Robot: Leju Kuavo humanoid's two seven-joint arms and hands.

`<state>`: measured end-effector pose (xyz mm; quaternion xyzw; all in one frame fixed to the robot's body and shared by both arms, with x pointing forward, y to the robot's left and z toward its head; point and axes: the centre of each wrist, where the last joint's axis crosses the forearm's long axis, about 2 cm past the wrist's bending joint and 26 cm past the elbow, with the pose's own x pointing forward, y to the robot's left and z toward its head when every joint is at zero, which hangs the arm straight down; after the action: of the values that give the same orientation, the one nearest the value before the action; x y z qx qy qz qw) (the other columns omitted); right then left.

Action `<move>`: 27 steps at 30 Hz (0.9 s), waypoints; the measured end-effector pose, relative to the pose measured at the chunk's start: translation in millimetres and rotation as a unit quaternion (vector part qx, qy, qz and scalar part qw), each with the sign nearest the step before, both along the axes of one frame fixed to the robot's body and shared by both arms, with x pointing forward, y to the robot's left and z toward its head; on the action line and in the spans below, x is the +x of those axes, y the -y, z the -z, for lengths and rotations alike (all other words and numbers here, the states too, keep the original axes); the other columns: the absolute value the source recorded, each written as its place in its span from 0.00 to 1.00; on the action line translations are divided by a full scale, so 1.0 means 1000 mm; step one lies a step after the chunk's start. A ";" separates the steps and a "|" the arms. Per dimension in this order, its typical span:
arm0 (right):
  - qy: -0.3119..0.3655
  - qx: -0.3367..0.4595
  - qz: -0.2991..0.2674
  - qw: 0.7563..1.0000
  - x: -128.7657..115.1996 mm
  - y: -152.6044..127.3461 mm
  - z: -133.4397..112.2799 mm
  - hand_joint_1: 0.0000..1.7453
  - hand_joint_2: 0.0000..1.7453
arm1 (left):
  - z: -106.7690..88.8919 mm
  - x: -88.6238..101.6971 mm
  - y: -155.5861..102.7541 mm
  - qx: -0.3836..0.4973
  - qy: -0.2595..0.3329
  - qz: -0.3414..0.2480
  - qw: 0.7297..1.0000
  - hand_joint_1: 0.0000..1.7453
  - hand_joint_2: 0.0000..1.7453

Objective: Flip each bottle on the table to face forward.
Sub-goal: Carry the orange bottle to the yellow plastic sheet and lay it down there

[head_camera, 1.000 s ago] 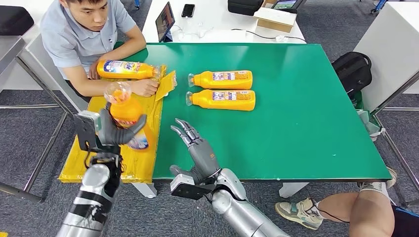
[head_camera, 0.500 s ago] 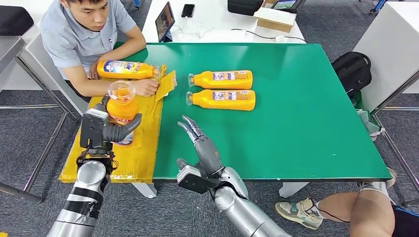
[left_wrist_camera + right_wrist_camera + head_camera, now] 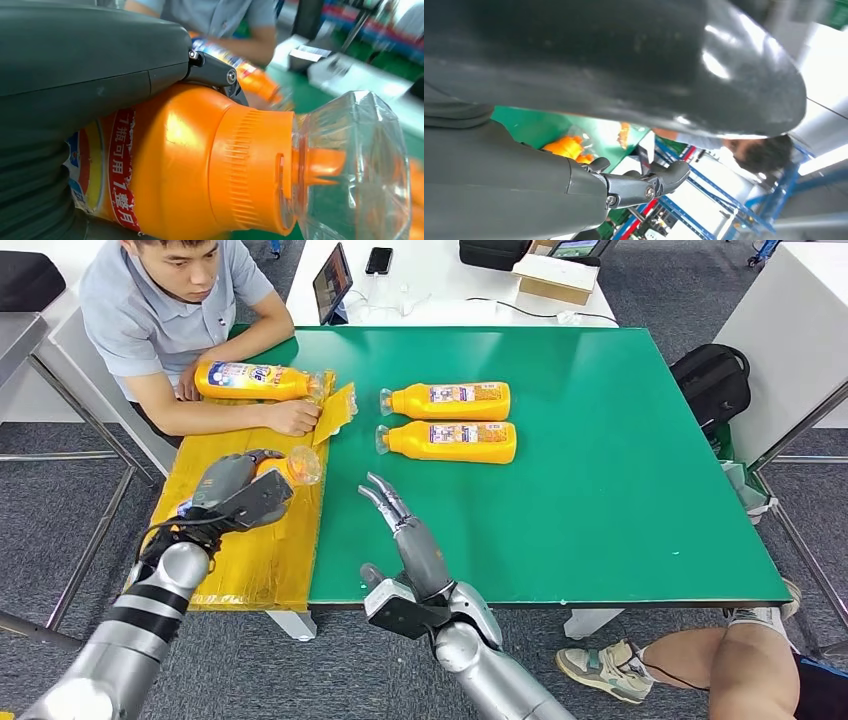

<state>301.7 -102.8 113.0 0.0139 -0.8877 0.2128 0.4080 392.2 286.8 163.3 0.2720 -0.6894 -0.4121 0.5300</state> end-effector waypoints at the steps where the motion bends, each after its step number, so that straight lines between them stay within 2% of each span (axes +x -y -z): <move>1: 0.003 0.010 -0.001 1.000 -0.002 0.000 -0.003 0.00 0.00 | -0.001 0.004 -0.005 0.008 -0.012 0.000 1.000 1.00 1.00; 7: 0.025 0.035 -0.005 0.999 -0.007 0.001 -0.016 0.00 0.00 | -0.004 0.018 -0.022 0.033 -0.040 -0.011 0.999 1.00 1.00; 20: 0.035 0.043 -0.005 0.998 -0.008 0.002 -0.022 0.00 0.00 | 0.001 0.020 -0.025 0.044 -0.056 -0.012 0.997 1.00 1.00; 24: 0.032 0.058 -0.008 0.998 -0.008 0.002 -0.024 0.00 0.00 | 0.000 0.023 -0.027 0.055 -0.088 0.006 0.995 1.00 1.00; 27: 0.028 0.069 -0.018 0.997 -0.008 0.002 -0.027 0.00 0.00 | -0.003 0.032 -0.032 0.091 -0.128 0.042 0.987 1.00 1.00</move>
<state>293.8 -104.6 139.6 0.0525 -0.9111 0.1584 0.3770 424.4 319.1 165.9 0.2349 -0.5867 -0.5261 0.5691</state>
